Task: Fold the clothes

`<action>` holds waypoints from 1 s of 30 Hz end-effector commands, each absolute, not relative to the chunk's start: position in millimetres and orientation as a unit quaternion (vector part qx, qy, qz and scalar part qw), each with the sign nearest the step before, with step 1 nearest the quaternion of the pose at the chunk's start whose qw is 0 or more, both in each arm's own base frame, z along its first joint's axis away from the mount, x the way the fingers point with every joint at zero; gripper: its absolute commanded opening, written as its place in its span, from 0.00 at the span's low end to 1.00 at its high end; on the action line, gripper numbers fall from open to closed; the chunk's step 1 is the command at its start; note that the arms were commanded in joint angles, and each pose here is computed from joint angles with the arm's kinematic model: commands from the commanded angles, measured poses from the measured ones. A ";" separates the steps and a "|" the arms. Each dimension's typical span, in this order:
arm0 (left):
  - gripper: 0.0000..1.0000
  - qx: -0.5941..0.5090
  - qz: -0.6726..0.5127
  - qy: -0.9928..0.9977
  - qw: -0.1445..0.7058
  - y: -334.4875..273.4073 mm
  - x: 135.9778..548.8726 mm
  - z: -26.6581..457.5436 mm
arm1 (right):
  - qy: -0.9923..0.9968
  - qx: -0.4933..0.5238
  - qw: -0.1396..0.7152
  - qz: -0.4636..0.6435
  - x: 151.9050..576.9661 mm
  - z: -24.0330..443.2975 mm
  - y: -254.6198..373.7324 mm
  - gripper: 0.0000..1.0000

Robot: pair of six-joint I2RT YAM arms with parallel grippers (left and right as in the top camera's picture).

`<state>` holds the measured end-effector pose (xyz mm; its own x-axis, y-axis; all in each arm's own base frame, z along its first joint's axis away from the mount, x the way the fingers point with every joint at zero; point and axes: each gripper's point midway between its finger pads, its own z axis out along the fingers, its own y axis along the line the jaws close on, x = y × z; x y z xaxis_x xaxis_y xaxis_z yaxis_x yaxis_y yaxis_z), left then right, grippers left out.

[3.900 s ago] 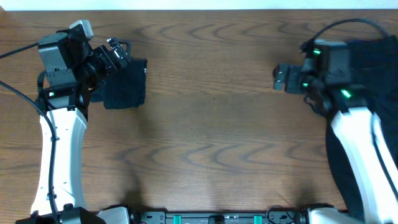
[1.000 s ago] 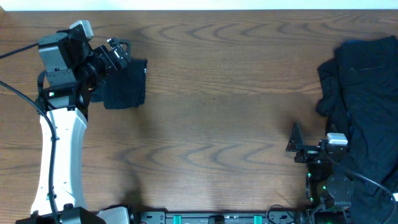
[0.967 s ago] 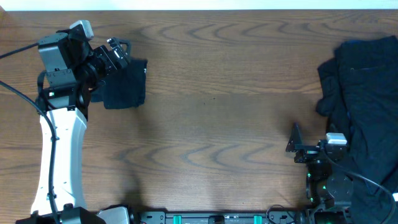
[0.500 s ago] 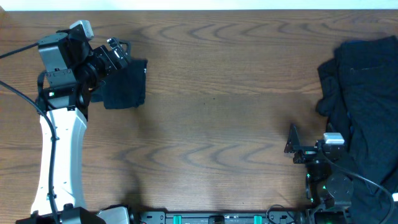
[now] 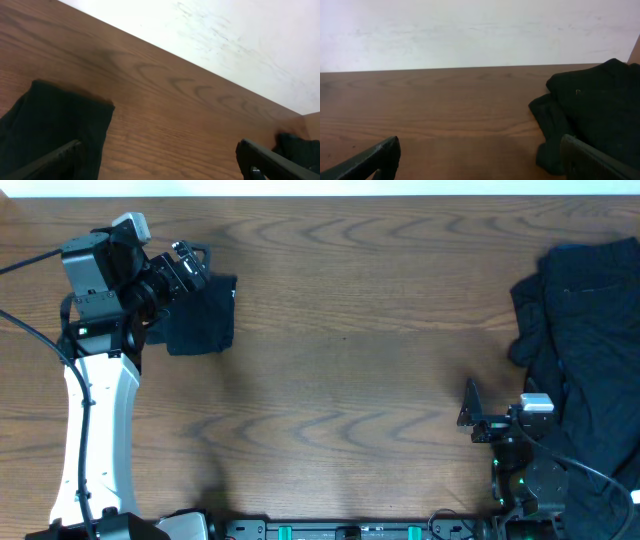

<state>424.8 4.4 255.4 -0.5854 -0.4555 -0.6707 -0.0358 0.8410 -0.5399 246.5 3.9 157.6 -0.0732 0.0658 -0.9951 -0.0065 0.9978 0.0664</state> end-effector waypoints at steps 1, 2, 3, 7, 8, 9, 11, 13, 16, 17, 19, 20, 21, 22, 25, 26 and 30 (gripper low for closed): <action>0.98 -0.143 -0.244 0.854 0.437 4.9 424.8 260.9 | 0.732 0.024 0.680 0.033 246.2 156.7 4.1 0.99; 0.98 -0.143 -0.244 0.854 0.437 4.9 424.8 260.9 | 0.732 0.024 0.680 0.033 246.2 156.7 4.1 0.99; 0.98 -0.143 -0.244 0.854 0.437 5.0 424.8 260.9 | 0.732 0.024 0.680 0.033 246.2 156.7 4.1 0.99; 0.98 -0.143 -0.244 0.854 0.437 4.9 424.8 260.9 | 0.732 0.024 0.680 0.033 246.2 156.7 4.1 0.99; 0.98 -0.143 -0.244 0.854 0.437 5.0 424.8 260.9 | 0.732 0.024 0.680 0.033 246.2 156.7 4.1 0.99; 0.98 -0.143 -0.244 0.854 0.437 4.9 424.8 260.9 | 0.732 0.024 0.680 0.033 246.2 156.7 4.1 0.99; 0.98 -0.143 -0.244 0.854 0.437 5.0 424.8 260.9 | 0.732 0.024 0.680 0.033 246.2 156.7 4.1 0.99; 0.98 -0.143 -0.244 0.854 0.437 4.9 424.8 260.9 | 0.732 0.024 0.680 0.033 246.2 156.7 4.1 0.99; 0.98 -0.143 -0.244 0.854 0.437 4.9 424.8 260.9 | 0.732 0.024 0.680 0.033 246.2 156.7 4.1 0.99; 0.98 -0.143 -0.244 0.854 0.437 5.0 424.8 260.9 | 0.732 0.024 0.680 0.033 246.2 156.7 4.1 0.99; 0.98 -0.143 -0.244 0.854 0.437 5.0 424.8 260.9 | 0.732 0.024 0.680 0.033 246.2 156.7 4.1 0.99; 0.98 -0.143 -0.244 0.854 0.437 5.0 424.8 260.9 | 0.732 0.024 0.680 0.033 246.2 156.7 4.1 0.99; 0.98 -0.143 -0.244 0.854 0.437 4.9 424.8 260.9 | 0.732 0.024 0.680 0.033 246.2 156.7 4.1 0.99; 0.98 -0.143 -0.244 0.854 0.437 5.0 424.8 260.9 | 0.732 0.024 0.680 0.033 246.2 156.7 4.1 0.99; 0.98 -0.143 -0.244 0.855 0.436 4.9 424.7 259.9 | 0.732 0.024 0.680 0.033 246.2 156.7 4.1 0.99; 0.98 -0.143 -0.244 0.855 0.435 4.9 424.6 259.5 | 0.732 0.024 0.680 0.033 246.2 156.7 4.1 0.99; 0.98 -0.143 -0.244 0.855 0.435 2.8 413.5 266.1 | 0.732 0.024 0.680 0.033 246.2 156.7 4.1 0.99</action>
<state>422.2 3.9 252.5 -0.5969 -0.4580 -0.6588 -0.0451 0.8389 -0.5424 246.5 3.9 157.6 -0.0732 0.0658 -0.9951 -0.0065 0.9978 0.0664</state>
